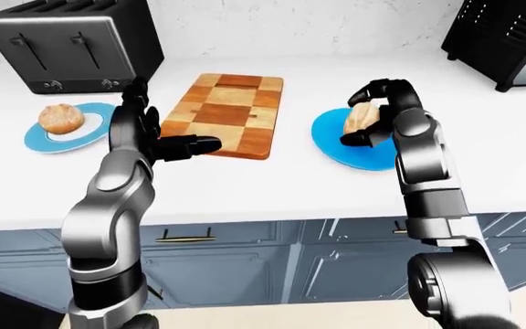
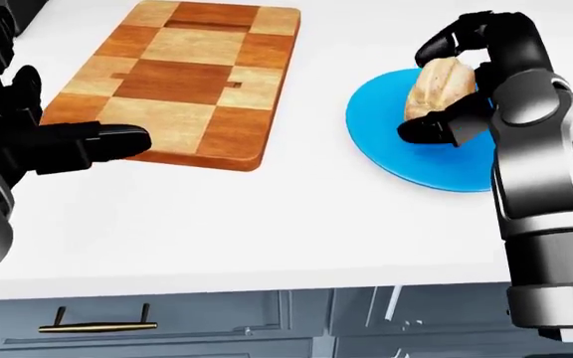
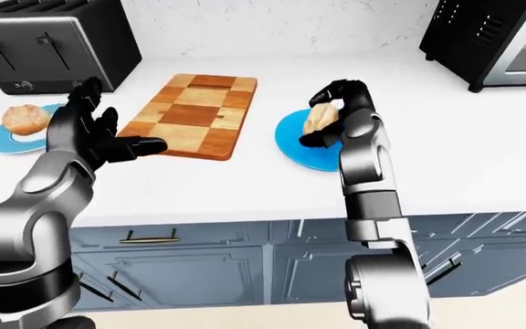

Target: Place all breads on the cutting board.

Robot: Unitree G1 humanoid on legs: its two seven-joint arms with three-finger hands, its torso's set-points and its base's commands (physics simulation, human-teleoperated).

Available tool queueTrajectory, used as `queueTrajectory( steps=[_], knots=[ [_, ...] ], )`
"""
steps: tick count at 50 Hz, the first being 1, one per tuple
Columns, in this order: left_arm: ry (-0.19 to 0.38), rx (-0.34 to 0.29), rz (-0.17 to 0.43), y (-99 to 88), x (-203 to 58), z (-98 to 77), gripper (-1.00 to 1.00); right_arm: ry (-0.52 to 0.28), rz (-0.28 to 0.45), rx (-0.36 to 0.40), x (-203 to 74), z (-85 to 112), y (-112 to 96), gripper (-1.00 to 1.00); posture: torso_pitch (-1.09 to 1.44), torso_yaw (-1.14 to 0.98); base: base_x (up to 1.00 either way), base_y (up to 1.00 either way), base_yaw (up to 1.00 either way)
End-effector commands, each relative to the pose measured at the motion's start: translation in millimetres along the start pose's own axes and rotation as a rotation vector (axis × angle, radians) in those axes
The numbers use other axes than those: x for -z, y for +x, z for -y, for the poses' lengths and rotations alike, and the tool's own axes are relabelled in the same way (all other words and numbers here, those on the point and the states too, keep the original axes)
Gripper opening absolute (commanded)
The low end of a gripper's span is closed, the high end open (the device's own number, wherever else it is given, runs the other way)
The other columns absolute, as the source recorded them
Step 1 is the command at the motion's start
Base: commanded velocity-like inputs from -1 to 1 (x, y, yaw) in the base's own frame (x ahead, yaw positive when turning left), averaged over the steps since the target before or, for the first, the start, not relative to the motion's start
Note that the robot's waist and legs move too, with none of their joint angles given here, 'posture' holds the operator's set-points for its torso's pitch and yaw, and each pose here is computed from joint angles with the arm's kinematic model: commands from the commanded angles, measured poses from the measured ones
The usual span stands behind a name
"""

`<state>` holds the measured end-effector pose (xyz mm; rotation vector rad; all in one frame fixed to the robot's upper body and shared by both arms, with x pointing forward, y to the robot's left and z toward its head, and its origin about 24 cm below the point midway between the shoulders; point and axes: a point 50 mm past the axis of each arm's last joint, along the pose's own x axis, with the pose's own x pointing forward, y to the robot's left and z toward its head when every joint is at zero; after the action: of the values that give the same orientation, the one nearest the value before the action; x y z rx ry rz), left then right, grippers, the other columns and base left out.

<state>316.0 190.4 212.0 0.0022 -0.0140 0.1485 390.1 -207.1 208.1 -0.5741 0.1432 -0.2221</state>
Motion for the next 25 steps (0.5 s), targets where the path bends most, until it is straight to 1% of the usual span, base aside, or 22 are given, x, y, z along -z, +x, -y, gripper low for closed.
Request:
queueTrajectory(
  steps=[1,2,3,6,7,8,9,11,12,13,14,15,16,18,19,25],
  knots=[
    [-0.004,-0.002,0.095,-3.7,-19,-0.9,1.0,0.021,0.127,0.069,-35,18.4,-6,-1.0,0.0,0.0,0.0,0.0,0.0],
    [-0.005,-0.003,0.095,-3.6,-18,-1.1,1.0,0.026,0.133,0.073,-38,19.5,-7,-1.0,0.0,0.0,0.0,0.0,0.0],
    [-0.003,-0.002,0.097,-3.6,-20,-1.1,1.0,0.048,0.144,0.068,-45,21.5,-8,-1.0,0.0,0.0,0.0,0.0,0.0],
    [-0.004,-0.002,0.101,-2.9,-23,-1.2,1.0,0.076,0.176,0.063,-65,28.1,-13,-1.0,0.0,0.0,0.0,0.0,0.0],
    [-0.004,0.001,0.102,-1.5,-24,0.1,1.0,0.108,0.205,0.047,-84,30.4,-17,-1.0,0.0,0.0,0.0,0.0,0.0],
    [-0.001,0.002,0.102,-0.9,-24,0.2,1.0,0.125,0.21,0.035,-90,30.5,-18,-1.0,0.0,0.0,0.0,0.0,0.0],
    [0.0,0.002,0.103,0.0,-26,0.0,1.0,0.133,0.232,0.02,-101,28.5,-19,-1.0,0.0,0.0,0.0,0.0,0.0],
    [0.003,0.002,0.105,1.0,-28,-0.1,1.0,0.155,0.249,-0.021,-116,21.4,-18,-1.0,0.0,0.0,0.0,0.0,0.0],
    [0.004,0.002,0.105,1.1,-28,-0.1,1.0,0.156,0.25,-0.022,-117,21.2,-17,-1.0,0.0,0.0,0.0,0.0,0.0],
    [0.006,0.002,0.107,0.6,-29,-0.2,1.0,0.183,0.264,-0.053,-127,15.0,-15,-1.0,0.0,0.0,0.0,0.0,0.0],
    [0.005,0.004,0.108,0.1,-30,-0.3,1.0,0.18,0.272,-0.062,-134,10.4,-12,-1.0,0.0,0.0,0.0,0.0,0.0],
    [0.005,0.003,0.109,-0.6,-30,-0.5,1.0,0.188,0.274,-0.085,-140,3.3,-9,-1.0,0.0,0.0,0.0,0.0,0.0],
    [0.005,0.003,0.108,-1.1,-30,-0.6,1.0,0.179,0.285,-0.105,-147,-3.8,-8,-1.0,0.0,0.0,0.0,0.0,0.0],
    [0.004,0.003,0.105,-2.1,-29,-0.9,1.0,0.184,0.293,-0.12,-155,-14.5,-4,-1.0,0.0,0.0,0.0,0.0,0.0],
    [0.003,0.001,0.105,-2.0,-27,-1.6,1.0,0.192,0.298,-0.14,-161,-20.0,-4,-1.0,0.0,0.0,0.0,0.0,0.0],
    [0.0,-0.004,0.103,-2.3,-27,-5.1,1.0,0.168,0.315,-0.193,-174,-49.8,-10,-1.0,0.0,0.0,0.0,0.0,0.0]
  ],
)
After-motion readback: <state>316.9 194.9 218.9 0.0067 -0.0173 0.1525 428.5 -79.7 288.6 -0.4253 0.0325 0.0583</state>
